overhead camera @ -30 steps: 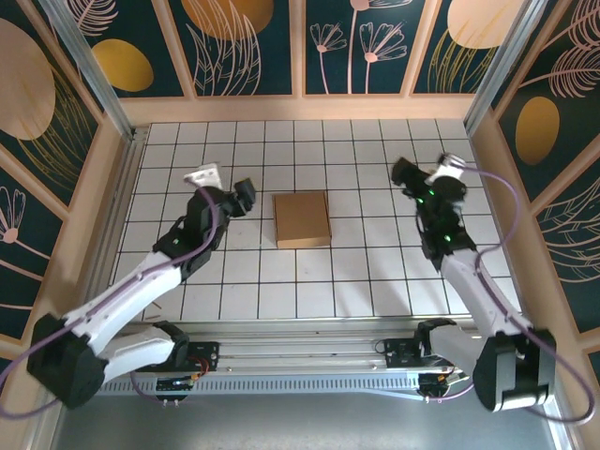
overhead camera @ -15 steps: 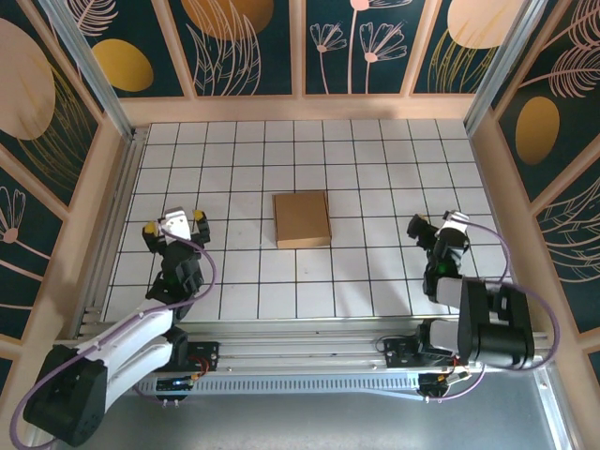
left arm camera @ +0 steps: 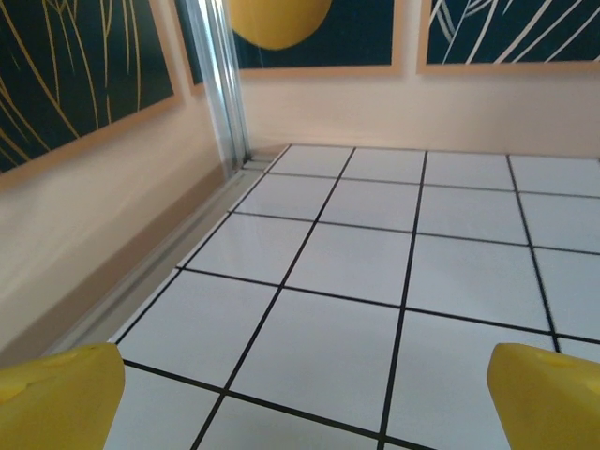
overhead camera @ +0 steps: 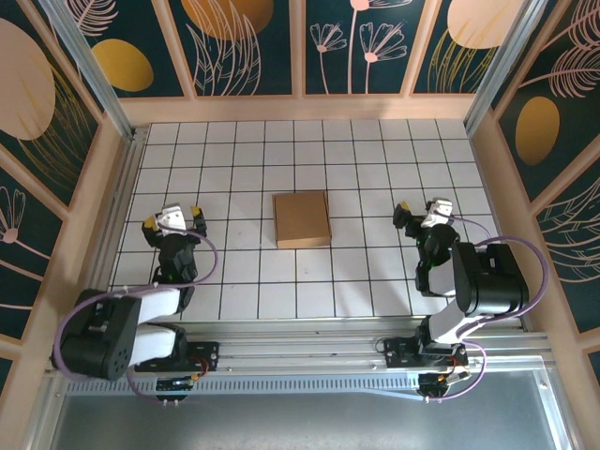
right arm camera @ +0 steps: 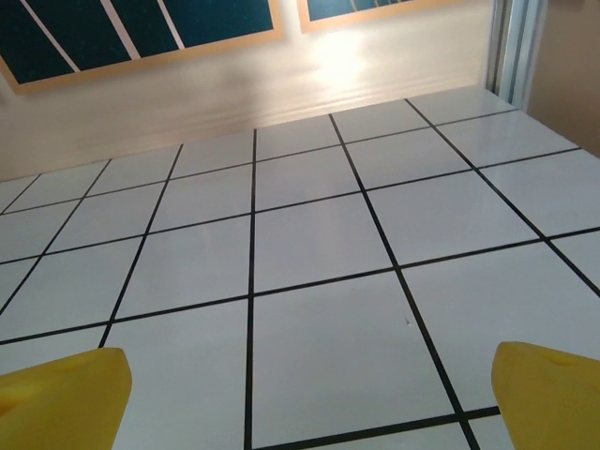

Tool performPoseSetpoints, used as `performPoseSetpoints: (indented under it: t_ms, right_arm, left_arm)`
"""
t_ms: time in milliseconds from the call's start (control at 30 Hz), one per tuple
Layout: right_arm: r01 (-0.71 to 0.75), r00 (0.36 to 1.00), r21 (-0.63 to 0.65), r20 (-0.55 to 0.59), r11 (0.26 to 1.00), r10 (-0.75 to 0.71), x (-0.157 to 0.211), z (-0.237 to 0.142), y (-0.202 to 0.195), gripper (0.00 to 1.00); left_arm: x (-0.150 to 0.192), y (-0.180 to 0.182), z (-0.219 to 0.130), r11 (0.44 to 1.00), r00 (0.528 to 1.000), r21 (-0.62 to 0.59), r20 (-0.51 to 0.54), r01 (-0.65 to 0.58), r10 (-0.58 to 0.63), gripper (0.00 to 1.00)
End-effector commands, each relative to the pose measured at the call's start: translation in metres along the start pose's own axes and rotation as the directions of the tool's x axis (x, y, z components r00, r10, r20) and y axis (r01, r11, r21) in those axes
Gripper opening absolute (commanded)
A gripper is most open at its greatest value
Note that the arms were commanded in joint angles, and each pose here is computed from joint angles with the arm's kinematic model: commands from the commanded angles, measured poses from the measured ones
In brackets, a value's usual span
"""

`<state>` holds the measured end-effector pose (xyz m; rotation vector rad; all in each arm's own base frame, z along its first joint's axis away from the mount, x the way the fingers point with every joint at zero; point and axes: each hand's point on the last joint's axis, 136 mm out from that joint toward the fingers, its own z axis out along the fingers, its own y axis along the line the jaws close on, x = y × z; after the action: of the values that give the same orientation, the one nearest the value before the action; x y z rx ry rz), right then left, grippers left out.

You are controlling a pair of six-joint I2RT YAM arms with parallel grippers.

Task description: Fold the paper box

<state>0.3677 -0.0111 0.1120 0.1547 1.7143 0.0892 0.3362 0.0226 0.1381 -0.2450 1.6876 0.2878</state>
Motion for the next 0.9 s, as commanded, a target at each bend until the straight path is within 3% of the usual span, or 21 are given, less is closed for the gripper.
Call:
performPoseSetpoints:
  t_ms: [0,233,867]
  right_arm:
    - [0.025,0.997,0.035,0.071,0.999,-0.027,-0.018,0.002,-0.004,0.99]
    - [0.027,0.997,0.035,0.072,0.999,-0.029,-0.019,0.002,-0.004,0.99]
    - [0.03,0.997,0.036,0.071,0.999,-0.032,-0.018,0.003,-0.004,0.99]
  left_arm:
    - [-0.024,-0.006,0.015,0.997,0.995,0.035,0.068,0.067,-0.07,0.99]
    - [-0.008,0.004,0.038,0.991,0.991,0.054,0.039,0.124,-0.126,0.99]
    - [-0.004,-0.001,0.037,0.988,0.992,0.109,0.036,0.113,-0.117,0.99]
